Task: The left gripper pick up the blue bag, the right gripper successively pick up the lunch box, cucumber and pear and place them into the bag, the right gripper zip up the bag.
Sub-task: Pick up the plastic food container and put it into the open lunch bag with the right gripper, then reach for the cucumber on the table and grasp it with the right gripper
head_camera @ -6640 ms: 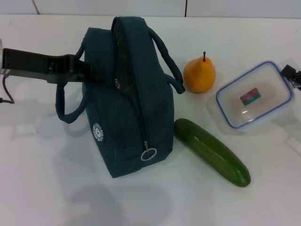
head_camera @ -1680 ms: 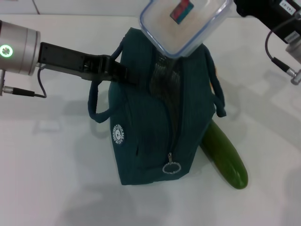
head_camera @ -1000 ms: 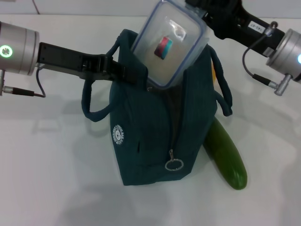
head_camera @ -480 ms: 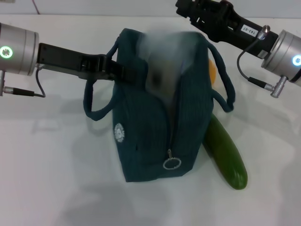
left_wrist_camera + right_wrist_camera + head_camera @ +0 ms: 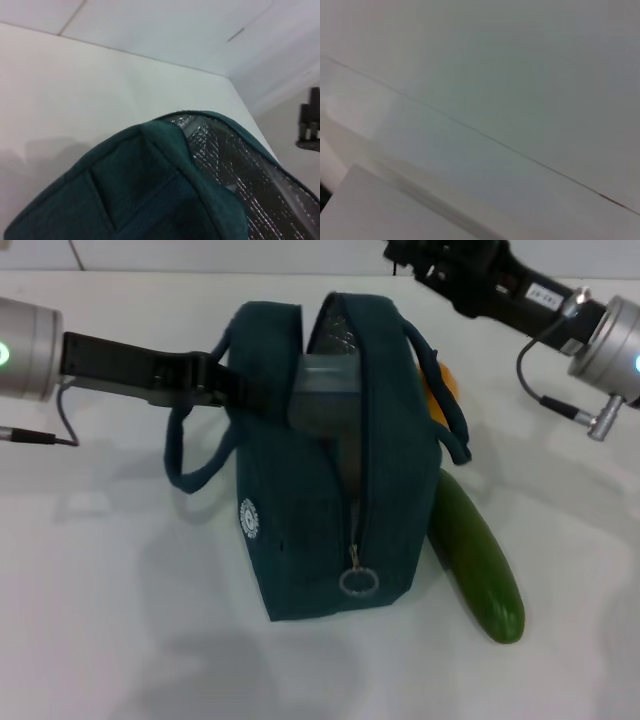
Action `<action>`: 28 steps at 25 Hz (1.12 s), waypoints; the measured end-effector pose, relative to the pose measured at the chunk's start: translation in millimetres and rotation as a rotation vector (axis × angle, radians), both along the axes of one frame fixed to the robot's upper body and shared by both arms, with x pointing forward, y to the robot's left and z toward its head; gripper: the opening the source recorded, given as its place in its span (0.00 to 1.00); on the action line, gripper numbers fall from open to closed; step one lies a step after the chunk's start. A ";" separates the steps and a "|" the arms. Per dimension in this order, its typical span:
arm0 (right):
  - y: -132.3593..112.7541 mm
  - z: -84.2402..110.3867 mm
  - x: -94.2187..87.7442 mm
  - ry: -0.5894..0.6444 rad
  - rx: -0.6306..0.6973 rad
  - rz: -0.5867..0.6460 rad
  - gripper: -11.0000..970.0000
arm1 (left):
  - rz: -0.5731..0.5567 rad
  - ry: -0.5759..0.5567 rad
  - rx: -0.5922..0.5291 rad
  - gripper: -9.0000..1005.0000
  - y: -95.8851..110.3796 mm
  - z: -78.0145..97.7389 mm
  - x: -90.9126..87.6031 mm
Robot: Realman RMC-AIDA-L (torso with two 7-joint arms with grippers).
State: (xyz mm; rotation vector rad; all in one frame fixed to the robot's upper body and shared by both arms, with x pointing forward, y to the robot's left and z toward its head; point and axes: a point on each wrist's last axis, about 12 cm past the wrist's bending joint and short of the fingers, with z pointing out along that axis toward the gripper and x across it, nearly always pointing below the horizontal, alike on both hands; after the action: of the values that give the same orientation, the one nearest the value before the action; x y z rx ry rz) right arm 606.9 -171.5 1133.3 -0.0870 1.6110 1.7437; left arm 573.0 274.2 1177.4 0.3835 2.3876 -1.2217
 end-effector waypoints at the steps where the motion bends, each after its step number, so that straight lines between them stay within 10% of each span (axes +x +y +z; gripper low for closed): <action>1: -1.5 1.6 0.1 -0.013 0.000 0.002 0.33 | 0.009 -0.003 -0.003 0.04 2.5 -0.3 -0.3; 28: -29.0 22.8 -1.4 -0.349 -0.414 0.114 0.82 | 0.116 0.000 -0.075 0.04 27.7 -26.6 -10.3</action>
State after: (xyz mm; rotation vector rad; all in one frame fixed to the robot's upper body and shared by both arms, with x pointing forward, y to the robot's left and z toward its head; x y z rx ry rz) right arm 605.5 -200.5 1156.1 -0.6551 1.6976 1.3558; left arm 562.7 301.9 1150.8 0.2180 2.3207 -1.2541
